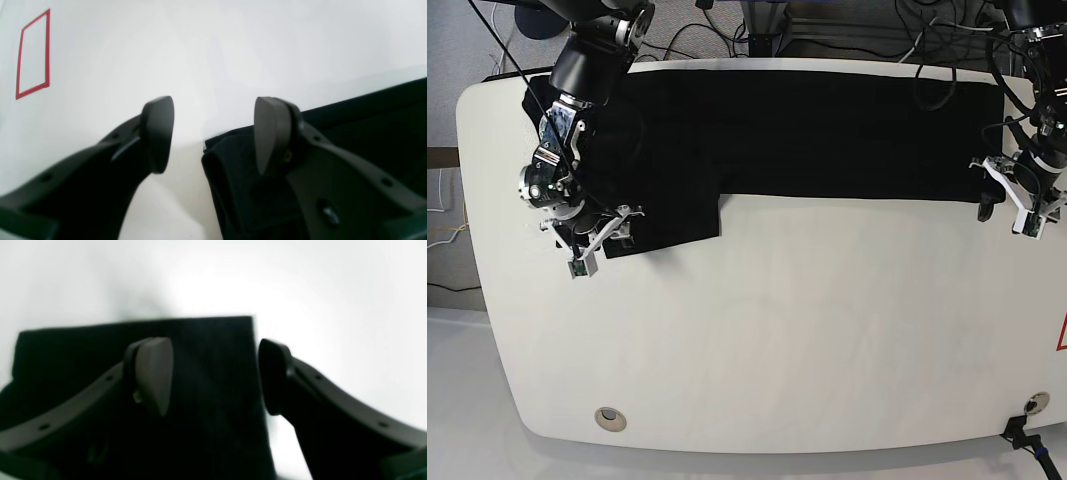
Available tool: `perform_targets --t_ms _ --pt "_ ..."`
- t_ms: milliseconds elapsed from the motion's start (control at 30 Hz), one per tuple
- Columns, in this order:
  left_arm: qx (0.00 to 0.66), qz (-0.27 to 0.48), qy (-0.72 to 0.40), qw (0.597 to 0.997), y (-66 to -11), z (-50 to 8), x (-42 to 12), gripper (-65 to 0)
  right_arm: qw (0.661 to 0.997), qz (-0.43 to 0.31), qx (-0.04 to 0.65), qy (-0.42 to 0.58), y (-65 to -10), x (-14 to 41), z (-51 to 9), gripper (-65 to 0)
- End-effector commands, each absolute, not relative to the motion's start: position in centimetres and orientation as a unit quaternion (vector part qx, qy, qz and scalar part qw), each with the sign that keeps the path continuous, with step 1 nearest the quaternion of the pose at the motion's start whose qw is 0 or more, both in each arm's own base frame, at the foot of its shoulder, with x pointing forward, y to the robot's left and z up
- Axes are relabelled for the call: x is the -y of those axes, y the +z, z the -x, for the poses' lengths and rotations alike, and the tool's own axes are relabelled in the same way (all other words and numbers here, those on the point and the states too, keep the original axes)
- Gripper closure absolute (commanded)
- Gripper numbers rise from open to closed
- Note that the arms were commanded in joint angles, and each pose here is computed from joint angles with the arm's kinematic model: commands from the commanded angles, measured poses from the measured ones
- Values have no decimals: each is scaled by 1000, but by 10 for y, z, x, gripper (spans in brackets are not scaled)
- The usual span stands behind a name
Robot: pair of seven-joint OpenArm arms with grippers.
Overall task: Fold the T-shirt properly
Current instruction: 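Open the right gripper and tuck the sleeve end under the folded strip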
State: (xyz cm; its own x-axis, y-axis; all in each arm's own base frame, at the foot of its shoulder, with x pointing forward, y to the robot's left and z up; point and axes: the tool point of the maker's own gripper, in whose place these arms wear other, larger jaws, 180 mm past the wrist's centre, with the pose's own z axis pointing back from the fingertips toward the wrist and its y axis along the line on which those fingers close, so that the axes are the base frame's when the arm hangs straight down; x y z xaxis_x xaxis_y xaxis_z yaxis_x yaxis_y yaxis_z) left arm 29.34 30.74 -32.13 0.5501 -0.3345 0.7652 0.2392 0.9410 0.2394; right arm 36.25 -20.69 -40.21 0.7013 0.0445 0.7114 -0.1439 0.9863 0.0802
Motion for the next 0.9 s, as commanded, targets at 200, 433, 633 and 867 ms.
perform_targets --t_ms 200,433,633,867 --pt "465 -59 -167 868 -307 -300 -310 -359 918 -99 382 38 -424 193 -356 -390" --pt "466 -59 -167 867 -306 -300 -310 -359 918 -106 380 38 -428 184 -350 -278" --pt "466 -59 -168 867 -306 -300 -310 -359 915 -102 389 41 -420 185 -356 0" --pt "464 -58 -168 868 -307 -300 -309 -359 907 -71 402 99 -366 165 -347 0"
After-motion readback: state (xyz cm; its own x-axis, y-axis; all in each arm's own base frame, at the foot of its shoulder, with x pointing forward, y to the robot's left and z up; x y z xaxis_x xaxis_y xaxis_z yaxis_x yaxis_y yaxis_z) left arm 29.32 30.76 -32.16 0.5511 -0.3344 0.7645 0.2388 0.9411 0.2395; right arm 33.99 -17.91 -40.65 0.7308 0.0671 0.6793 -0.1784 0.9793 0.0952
